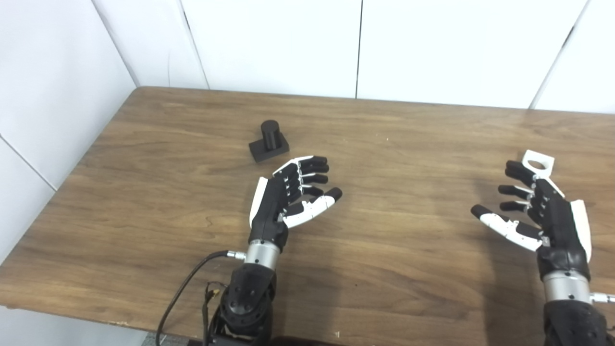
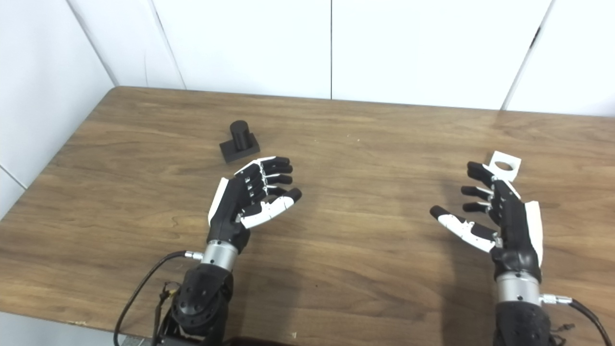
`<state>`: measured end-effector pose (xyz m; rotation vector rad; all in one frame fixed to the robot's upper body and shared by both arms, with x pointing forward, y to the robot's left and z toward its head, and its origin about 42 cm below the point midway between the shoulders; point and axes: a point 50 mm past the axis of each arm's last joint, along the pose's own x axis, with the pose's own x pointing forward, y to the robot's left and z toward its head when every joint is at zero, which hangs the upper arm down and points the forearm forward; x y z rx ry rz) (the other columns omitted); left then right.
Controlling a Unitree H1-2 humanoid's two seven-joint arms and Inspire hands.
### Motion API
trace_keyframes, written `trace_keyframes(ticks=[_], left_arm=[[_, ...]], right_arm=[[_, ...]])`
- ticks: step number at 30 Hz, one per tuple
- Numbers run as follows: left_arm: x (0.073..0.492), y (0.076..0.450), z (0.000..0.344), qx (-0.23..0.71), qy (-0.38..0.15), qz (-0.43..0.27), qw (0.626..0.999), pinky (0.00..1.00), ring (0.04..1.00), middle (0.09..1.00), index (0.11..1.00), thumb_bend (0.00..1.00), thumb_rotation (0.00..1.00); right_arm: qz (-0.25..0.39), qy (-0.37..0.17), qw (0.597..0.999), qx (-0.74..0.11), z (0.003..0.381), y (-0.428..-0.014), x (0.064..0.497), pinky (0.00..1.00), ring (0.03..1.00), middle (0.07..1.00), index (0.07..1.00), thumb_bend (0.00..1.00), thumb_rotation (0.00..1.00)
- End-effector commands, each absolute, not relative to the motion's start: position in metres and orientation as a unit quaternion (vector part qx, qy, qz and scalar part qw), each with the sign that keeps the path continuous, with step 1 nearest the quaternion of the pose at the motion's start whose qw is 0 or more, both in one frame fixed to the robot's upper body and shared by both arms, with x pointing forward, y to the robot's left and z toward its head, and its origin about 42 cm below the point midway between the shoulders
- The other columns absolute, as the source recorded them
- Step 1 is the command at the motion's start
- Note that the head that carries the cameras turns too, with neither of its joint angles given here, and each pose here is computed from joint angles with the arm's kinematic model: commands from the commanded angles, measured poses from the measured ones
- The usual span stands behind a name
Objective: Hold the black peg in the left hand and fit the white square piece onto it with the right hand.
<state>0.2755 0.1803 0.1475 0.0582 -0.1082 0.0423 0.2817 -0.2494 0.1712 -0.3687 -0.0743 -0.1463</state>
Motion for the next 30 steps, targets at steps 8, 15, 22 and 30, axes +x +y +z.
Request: trace_keyframes(ticks=[8, 15, 22, 30], left_arm=[[0.291, 0.210, 0.200, 0.174, -0.127, 0.046, 0.976, 0.59, 0.664, 0.722, 0.683, 0.69, 0.06], [0.303, 0.226, 0.213, 0.231, -0.129, 0.068, 0.962, 0.58, 0.681, 0.730, 0.679, 0.73, 0.09], [0.315, 0.239, 0.224, 0.280, -0.127, 0.085, 0.948, 0.61, 0.708, 0.732, 0.694, 0.73, 0.14], [0.335, 0.260, 0.238, 0.368, -0.127, 0.103, 0.915, 0.65, 0.762, 0.772, 0.712, 0.73, 0.18]], right_arm=[[-0.072, -0.086, 0.977, -0.180, 0.198, -0.247, 0.288, 0.55, 0.705, 0.796, 0.774, 0.61, 0.00], [-0.073, -0.084, 0.977, -0.181, 0.199, -0.248, 0.288, 0.55, 0.694, 0.799, 0.772, 0.62, 0.00], [-0.072, -0.088, 0.977, -0.180, 0.199, -0.249, 0.289, 0.55, 0.693, 0.796, 0.767, 0.62, 0.00], [-0.073, -0.090, 0.976, -0.185, 0.200, -0.250, 0.290, 0.55, 0.685, 0.789, 0.763, 0.62, 0.00]])
